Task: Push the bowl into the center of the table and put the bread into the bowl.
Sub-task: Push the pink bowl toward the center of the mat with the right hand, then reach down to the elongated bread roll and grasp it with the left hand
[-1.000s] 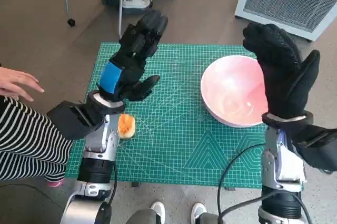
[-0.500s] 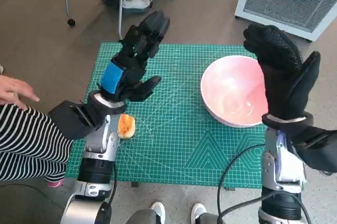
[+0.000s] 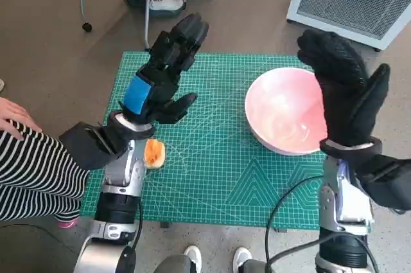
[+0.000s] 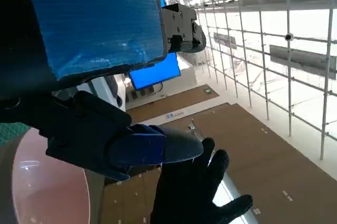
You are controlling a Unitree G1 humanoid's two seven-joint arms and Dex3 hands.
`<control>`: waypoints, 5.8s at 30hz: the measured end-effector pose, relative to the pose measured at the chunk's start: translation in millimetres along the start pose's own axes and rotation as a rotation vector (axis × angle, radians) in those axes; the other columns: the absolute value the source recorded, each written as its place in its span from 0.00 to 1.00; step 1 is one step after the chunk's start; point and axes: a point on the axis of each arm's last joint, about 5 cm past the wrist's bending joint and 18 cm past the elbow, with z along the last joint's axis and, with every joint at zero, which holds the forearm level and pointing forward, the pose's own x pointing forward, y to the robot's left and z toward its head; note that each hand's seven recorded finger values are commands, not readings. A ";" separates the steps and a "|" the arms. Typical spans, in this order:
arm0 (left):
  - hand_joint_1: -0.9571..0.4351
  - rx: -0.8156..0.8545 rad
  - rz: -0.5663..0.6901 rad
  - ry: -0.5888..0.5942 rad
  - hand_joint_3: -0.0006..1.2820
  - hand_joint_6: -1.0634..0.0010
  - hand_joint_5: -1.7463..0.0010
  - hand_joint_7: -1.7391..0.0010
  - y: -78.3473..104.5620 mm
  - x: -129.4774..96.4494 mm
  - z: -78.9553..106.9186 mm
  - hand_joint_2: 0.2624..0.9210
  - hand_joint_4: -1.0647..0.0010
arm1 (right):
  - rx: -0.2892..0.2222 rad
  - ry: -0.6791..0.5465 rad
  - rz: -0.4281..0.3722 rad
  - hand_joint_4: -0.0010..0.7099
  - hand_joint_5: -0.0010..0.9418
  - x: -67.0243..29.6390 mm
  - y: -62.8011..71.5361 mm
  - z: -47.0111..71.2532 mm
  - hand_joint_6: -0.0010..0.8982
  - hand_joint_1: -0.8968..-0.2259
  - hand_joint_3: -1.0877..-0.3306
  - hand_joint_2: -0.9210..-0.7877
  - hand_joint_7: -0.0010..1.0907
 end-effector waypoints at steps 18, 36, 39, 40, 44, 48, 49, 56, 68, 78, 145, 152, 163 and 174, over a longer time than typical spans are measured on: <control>0.25 0.000 0.046 0.018 0.29 1.00 0.99 0.79 6.1 -7.6 -6.0 1.00 0.92 | -0.222 0.077 -0.305 0.20 0.00 -28.8 -62.5 -11.3 0.03 0.31 0.41 0.00 0.39; 0.25 -0.002 0.059 0.012 0.29 1.00 0.99 0.79 5.9 -9.7 -8.8 1.00 0.92 | -0.222 0.333 -0.502 0.15 0.00 -55.1 -94.8 -42.5 0.01 0.45 0.33 0.00 0.34; 0.25 -0.004 0.061 0.011 0.29 1.00 0.99 0.79 6.4 -9.9 -8.8 1.00 0.92 | -0.204 0.385 -0.526 0.16 0.00 -58.2 -95.1 -49.0 0.02 0.46 0.31 0.00 0.34; 0.25 -0.004 0.061 0.012 0.29 1.00 0.99 0.79 6.4 -9.9 -8.8 1.00 0.92 | -0.198 0.399 -0.532 0.16 0.01 -59.0 -94.9 -51.0 0.02 0.46 0.31 0.00 0.34; 0.25 -0.004 0.059 0.012 0.29 1.00 0.99 0.78 6.5 -9.7 -9.0 1.00 0.91 | -0.169 0.467 -0.554 0.16 0.01 -62.2 -93.0 -59.3 0.03 0.45 0.29 0.00 0.34; 0.25 -0.003 0.057 0.011 0.29 1.00 0.99 0.78 6.8 -9.8 -8.9 1.00 0.91 | -0.141 0.516 -0.569 0.16 0.00 -63.0 -90.6 -65.2 0.04 0.48 0.27 0.00 0.33; 0.25 -0.003 0.057 0.011 0.29 1.00 0.99 0.78 6.8 -9.7 -8.9 1.00 0.91 | -0.132 0.527 -0.573 0.16 0.00 -62.9 -89.8 -66.5 0.05 0.48 0.27 0.00 0.33; 0.24 0.000 0.055 0.011 0.29 1.00 0.99 0.78 7.3 -9.8 -8.5 1.00 0.91 | -0.040 0.593 -0.596 0.17 0.00 -59.7 -80.0 -77.4 0.10 0.46 0.32 0.00 0.27; 0.23 0.014 0.057 0.008 0.28 1.00 0.99 0.78 10.9 -10.5 -6.1 1.00 0.91 | 0.093 0.657 -0.539 0.20 0.01 -55.5 -56.4 -92.8 0.13 0.45 0.36 0.00 0.24; 0.23 0.024 0.067 0.017 0.27 1.00 0.99 0.77 14.3 -14.8 -5.8 1.00 0.90 | 0.145 0.664 -0.457 0.20 0.01 -42.0 -40.9 -98.2 0.13 0.44 0.33 0.00 0.22; 0.22 0.041 0.096 0.038 0.28 0.99 1.00 0.79 10.3 -24.8 -4.9 1.00 0.90 | 0.147 0.320 -0.169 0.19 0.01 19.2 -7.5 -79.5 0.18 0.39 0.29 0.00 0.14; 0.22 0.019 0.079 0.035 0.29 1.00 1.00 0.77 2.8 -15.7 -5.7 1.00 0.90 | 0.031 0.179 -0.051 0.21 0.01 17.7 -8.9 -63.3 0.20 0.36 0.31 0.00 0.16; 0.21 0.031 0.025 -0.031 0.31 1.00 1.00 0.74 -2.0 8.1 7.2 1.00 0.90 | -0.057 -0.004 0.066 0.24 0.02 15.6 -3.2 -27.8 0.24 0.31 0.36 0.00 0.19; 0.22 0.037 -0.046 -0.075 0.31 1.00 0.99 0.74 -5.0 23.1 14.6 1.00 0.90 | -0.013 -0.021 0.123 0.23 0.01 14.1 6.2 -14.0 0.22 0.28 0.39 0.00 0.19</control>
